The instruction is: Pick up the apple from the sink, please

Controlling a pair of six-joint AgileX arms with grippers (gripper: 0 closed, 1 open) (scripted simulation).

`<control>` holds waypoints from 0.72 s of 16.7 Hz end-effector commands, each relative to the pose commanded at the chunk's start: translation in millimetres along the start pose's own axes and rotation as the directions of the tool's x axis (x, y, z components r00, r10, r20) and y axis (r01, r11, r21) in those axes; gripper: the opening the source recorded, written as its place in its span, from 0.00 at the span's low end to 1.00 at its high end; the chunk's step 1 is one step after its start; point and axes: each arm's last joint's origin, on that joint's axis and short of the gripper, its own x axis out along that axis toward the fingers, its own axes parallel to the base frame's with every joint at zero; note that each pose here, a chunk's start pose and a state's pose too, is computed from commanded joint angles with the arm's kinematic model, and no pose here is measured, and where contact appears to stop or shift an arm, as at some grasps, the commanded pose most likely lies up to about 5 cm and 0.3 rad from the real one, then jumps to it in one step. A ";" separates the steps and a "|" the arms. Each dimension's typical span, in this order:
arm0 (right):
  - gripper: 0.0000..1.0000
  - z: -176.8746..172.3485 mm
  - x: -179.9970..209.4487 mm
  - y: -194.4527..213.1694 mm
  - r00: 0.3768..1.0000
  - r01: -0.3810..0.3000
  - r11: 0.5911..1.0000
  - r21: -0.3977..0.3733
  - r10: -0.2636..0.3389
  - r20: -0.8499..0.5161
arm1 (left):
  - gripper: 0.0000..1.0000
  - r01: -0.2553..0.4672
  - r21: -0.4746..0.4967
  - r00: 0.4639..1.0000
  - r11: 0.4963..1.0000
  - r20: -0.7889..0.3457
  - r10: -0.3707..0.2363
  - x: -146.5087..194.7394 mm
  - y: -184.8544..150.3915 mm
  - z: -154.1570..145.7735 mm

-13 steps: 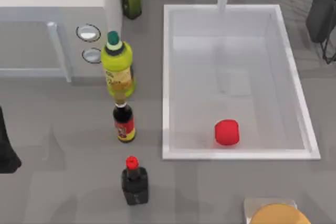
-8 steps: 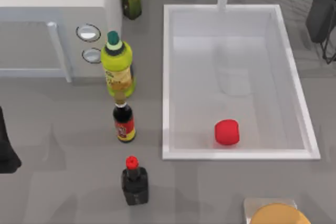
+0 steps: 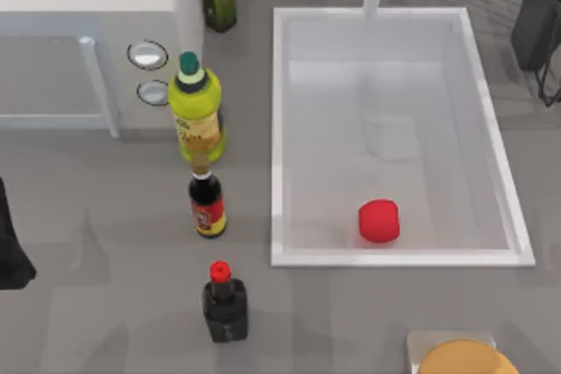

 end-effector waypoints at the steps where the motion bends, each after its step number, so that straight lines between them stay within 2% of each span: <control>1: 1.00 0.0 0.0 0.0 1.000 0.000 1.000 0.000 0.000 0.000 | 1.00 0.000 0.000 1.000 1.000 0.000 0.000 0.0 0.0 0.0; 12: 1.00 1.9 0.0 0.3 1.000 -0.003 1.000 0.003 0.003 -0.007 | 1.00 0.000 0.000 1.000 1.000 0.000 0.000 0.0 0.0 0.0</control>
